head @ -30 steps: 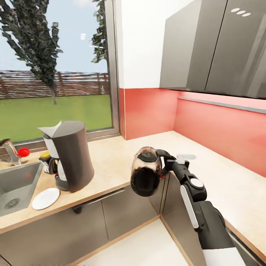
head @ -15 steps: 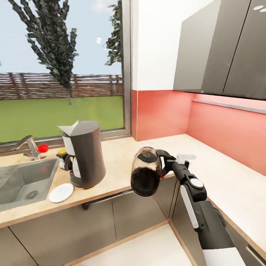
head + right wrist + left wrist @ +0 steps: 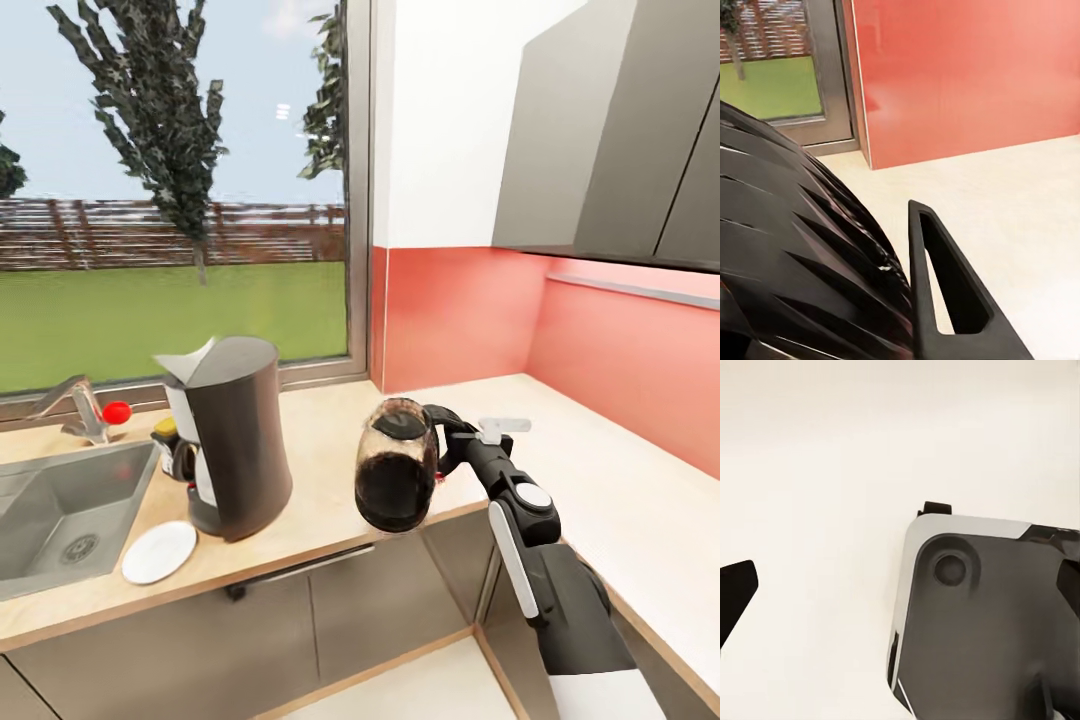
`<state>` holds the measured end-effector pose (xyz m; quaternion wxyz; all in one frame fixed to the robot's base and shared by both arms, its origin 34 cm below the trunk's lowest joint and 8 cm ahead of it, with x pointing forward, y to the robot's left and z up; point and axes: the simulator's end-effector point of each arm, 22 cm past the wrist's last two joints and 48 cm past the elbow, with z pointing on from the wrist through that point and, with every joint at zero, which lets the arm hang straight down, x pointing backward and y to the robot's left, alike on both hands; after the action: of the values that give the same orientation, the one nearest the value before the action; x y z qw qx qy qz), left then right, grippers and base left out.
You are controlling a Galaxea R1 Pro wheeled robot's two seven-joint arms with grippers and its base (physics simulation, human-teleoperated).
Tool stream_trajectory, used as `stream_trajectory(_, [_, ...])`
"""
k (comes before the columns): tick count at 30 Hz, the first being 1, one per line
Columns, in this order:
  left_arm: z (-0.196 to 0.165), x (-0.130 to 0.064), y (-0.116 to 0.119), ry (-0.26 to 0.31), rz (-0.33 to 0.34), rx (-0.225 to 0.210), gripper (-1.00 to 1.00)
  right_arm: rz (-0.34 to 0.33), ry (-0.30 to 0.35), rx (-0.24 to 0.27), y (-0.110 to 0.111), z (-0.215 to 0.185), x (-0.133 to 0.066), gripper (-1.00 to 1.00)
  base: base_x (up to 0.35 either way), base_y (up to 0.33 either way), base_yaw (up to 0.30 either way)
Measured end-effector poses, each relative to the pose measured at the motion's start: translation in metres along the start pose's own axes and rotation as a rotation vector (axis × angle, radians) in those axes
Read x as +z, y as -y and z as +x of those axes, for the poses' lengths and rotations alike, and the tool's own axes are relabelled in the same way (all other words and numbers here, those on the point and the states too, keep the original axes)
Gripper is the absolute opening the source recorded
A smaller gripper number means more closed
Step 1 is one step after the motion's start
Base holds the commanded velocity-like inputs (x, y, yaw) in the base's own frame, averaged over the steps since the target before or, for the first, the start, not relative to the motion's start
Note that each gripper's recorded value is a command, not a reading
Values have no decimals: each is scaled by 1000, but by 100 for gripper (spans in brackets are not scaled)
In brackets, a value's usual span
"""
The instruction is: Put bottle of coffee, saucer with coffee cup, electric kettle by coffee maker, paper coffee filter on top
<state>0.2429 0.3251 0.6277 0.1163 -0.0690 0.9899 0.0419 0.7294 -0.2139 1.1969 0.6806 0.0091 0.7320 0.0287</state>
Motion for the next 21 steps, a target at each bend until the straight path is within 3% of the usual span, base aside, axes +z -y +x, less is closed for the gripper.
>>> stream_trajectory(11, [11,-1,-2,-13,-2,0,100,1,-11,-1,0,5,1,-100,273,3,8])
stream_trajectory(21, [17,-1,-3,-26,-3,5,100,0,-11,-1,0,5,2,-100,98,58,251])
